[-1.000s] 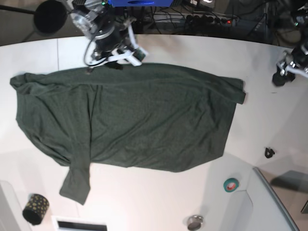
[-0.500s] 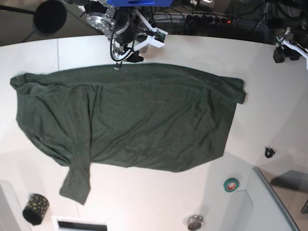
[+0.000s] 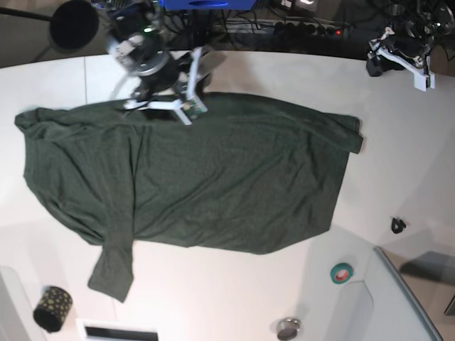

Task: Layout the t-shirt on the table in an organized manner, then fold the t-shirt properly
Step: 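Lower both grippers onto the shirt edge corners and grasp them, then hold the shirt edge corners and stretch them apart with both grippers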

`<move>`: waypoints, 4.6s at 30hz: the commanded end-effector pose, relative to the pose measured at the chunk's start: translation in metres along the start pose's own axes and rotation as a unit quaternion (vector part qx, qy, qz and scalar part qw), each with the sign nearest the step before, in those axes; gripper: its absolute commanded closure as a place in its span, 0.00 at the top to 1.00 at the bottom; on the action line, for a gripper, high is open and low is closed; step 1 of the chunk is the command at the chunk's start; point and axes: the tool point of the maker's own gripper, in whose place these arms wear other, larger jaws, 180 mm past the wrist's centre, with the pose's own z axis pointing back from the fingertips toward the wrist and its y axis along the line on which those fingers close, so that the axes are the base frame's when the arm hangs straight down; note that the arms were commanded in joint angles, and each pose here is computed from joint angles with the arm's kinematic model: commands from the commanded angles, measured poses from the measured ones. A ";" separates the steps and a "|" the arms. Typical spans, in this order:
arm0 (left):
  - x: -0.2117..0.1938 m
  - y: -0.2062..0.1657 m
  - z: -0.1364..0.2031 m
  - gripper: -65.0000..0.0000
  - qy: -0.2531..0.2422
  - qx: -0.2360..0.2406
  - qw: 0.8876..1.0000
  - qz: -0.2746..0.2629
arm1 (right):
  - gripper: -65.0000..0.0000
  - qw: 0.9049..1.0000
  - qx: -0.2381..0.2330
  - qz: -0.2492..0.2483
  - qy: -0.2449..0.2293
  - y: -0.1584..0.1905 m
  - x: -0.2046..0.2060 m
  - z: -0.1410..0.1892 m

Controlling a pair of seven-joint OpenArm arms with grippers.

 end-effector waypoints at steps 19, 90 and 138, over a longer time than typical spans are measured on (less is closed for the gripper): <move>0.032 -0.036 -0.017 0.64 -0.026 -0.035 0.999 0.002 | 0.51 0.948 -0.197 -0.248 -0.023 -0.172 -0.053 0.068; 0.039 -0.074 -0.078 0.27 -0.005 -0.109 0.989 0.096 | 0.51 0.905 -0.203 -0.374 -0.015 -0.206 -0.125 0.090; 0.042 -0.062 -0.079 0.00 0.004 -0.104 0.990 0.096 | 0.69 0.761 -0.046 -0.635 -0.123 -0.222 -0.176 0.055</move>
